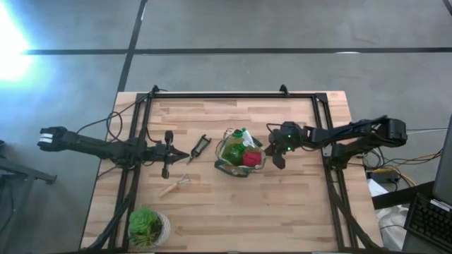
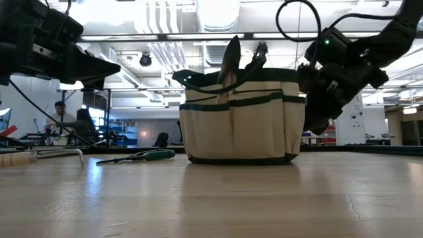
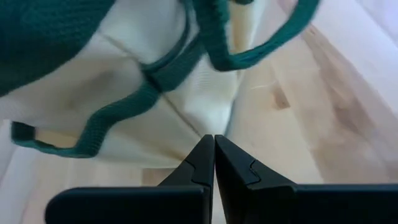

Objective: Pick & Place Garden tools in Gardening bag
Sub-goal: Adjust the gardening bag

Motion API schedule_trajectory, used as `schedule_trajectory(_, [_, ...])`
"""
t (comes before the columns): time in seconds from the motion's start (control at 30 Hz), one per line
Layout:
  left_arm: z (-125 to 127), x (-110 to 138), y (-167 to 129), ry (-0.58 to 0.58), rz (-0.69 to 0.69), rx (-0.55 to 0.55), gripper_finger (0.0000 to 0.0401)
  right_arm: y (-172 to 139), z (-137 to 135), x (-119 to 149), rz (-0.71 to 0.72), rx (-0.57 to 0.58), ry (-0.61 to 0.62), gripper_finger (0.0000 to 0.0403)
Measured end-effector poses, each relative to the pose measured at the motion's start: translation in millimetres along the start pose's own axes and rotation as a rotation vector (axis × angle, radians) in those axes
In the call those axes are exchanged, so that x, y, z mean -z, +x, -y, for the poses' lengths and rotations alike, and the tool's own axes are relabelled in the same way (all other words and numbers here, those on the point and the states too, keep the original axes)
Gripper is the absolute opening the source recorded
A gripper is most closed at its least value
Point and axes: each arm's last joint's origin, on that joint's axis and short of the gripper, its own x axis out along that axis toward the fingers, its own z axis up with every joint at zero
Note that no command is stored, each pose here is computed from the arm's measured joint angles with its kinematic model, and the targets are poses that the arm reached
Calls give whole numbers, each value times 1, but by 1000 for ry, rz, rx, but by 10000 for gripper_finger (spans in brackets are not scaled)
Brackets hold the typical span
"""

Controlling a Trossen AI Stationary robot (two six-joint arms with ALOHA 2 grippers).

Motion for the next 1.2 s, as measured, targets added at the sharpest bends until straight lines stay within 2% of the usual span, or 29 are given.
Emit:
schedule_trajectory(0.1, [0,0,0,0,0,0,7,5,-1,6,19,-14,1,8])
schedule_trajectory(0.3, [0,0,0,0,0,0,7,14,2,11,-5,33,12,8])
schedule_trajectory(0.63, [0,0,0,0,0,0,7,29,-4,16,-9,-3,14,8])
schedule_trajectory(1.0, [0,0,0,0,0,0,7,41,-36,18,42,-139,8,8])
schedule_trajectory(1.2, [0,0,0,0,0,0,7,43,-47,22,42,-133,-5,8])
